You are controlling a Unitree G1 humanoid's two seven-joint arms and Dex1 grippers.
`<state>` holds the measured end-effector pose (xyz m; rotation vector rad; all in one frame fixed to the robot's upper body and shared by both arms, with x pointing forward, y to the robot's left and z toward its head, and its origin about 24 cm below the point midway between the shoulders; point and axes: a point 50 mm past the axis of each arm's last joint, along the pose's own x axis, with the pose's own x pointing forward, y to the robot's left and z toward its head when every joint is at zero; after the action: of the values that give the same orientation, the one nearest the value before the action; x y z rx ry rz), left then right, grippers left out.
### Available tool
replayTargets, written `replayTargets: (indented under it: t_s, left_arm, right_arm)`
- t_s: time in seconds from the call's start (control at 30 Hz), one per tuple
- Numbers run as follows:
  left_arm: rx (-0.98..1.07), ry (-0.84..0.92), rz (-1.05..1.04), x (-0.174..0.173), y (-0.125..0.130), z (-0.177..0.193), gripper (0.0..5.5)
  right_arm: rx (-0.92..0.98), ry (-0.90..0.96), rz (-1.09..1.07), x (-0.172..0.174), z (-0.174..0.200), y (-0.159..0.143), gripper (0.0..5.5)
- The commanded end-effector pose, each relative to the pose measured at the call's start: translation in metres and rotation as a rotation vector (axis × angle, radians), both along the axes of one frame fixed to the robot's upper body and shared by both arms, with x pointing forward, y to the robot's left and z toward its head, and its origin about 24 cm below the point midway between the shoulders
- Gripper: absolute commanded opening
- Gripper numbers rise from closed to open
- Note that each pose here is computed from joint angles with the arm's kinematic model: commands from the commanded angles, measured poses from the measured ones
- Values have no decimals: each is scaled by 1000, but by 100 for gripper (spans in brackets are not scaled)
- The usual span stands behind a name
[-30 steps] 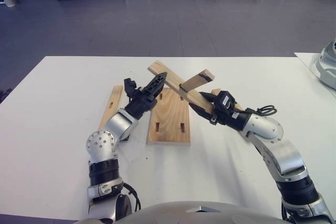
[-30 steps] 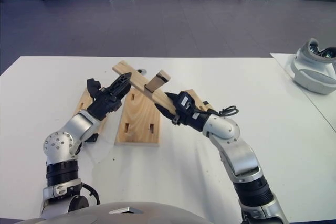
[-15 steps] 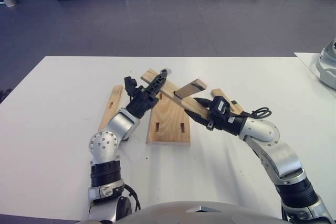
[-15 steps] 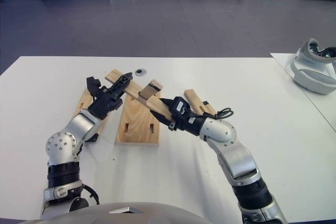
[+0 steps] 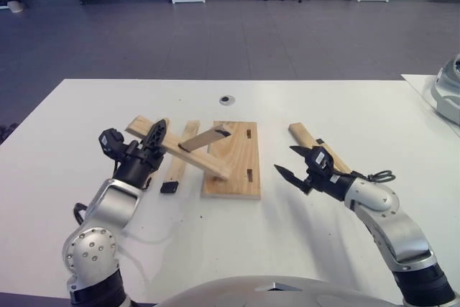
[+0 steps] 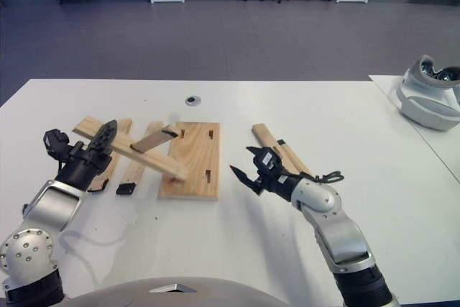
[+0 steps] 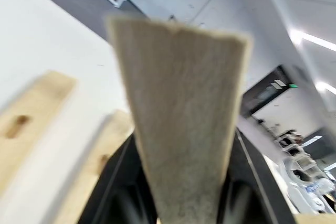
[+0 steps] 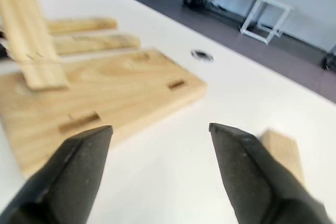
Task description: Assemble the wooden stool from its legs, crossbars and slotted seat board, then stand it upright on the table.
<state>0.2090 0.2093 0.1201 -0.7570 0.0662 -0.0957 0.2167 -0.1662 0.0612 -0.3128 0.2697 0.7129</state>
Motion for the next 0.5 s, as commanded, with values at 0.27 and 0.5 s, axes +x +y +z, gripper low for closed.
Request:
replayTargets:
  t_s: [0.27, 0.5]
  left_arm:
    - [109, 104, 53, -8, 8, 11, 102]
    - [225, 226, 5, 0, -9, 10, 102]
  right_arm:
    - [-118, 38, -22, -5, -32, 9, 344]
    - [-83, 19, -54, -4, -33, 21, 344]
